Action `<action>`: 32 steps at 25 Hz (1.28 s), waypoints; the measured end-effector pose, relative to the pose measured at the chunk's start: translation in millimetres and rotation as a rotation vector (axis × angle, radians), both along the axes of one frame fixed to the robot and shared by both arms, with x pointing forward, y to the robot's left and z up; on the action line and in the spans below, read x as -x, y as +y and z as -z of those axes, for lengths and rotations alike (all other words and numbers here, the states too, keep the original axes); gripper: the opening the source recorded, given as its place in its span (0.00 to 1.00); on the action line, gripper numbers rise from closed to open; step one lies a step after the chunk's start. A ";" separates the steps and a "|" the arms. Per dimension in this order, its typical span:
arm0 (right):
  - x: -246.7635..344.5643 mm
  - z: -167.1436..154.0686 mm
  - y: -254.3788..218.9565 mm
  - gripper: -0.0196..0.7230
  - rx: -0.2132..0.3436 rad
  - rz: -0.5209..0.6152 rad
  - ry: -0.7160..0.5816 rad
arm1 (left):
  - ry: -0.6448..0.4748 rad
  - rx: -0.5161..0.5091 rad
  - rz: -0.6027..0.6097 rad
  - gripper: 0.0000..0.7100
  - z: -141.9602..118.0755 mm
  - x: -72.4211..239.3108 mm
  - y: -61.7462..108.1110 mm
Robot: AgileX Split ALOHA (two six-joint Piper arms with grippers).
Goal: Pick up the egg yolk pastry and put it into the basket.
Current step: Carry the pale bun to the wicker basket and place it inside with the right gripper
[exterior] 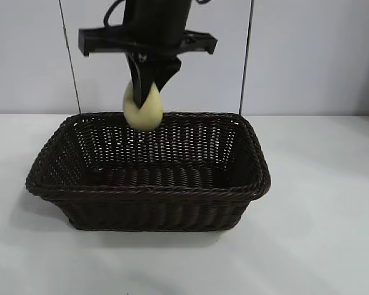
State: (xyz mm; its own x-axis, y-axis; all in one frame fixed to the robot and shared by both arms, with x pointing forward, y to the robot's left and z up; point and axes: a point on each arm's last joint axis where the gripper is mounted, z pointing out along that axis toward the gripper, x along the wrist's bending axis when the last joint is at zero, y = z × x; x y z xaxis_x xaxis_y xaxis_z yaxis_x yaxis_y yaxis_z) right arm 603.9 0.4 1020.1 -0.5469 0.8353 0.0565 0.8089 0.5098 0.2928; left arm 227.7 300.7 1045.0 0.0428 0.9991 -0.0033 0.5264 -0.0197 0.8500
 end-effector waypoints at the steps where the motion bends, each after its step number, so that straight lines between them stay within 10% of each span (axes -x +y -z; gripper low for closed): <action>1: -2.7 13.1 2.2 0.06 0.015 0.000 0.019 | 0.000 0.001 0.000 0.72 0.0 0.0 0.0; 13: -13.4 78.7 9.1 0.08 0.098 -0.002 0.095 | 0.000 0.001 0.000 0.72 0.0 0.0 0.0; 22: -9.6 54.3 5.7 0.74 0.085 -0.007 0.073 | 0.000 0.001 0.000 0.72 0.0 0.0 0.0; 32: -0.5 2.0 -3.8 0.81 0.056 -0.025 -0.001 | 0.000 0.001 0.000 0.72 0.0 0.0 0.0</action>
State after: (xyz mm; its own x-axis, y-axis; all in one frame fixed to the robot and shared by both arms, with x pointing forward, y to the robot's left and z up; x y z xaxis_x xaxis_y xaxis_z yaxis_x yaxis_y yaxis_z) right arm 604.4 -3.4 1018.1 -0.5673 0.8235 0.0094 0.7958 0.5452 0.2636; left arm 227.7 300.7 1045.0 0.0423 0.9991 -0.0042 0.5265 -0.0188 0.8500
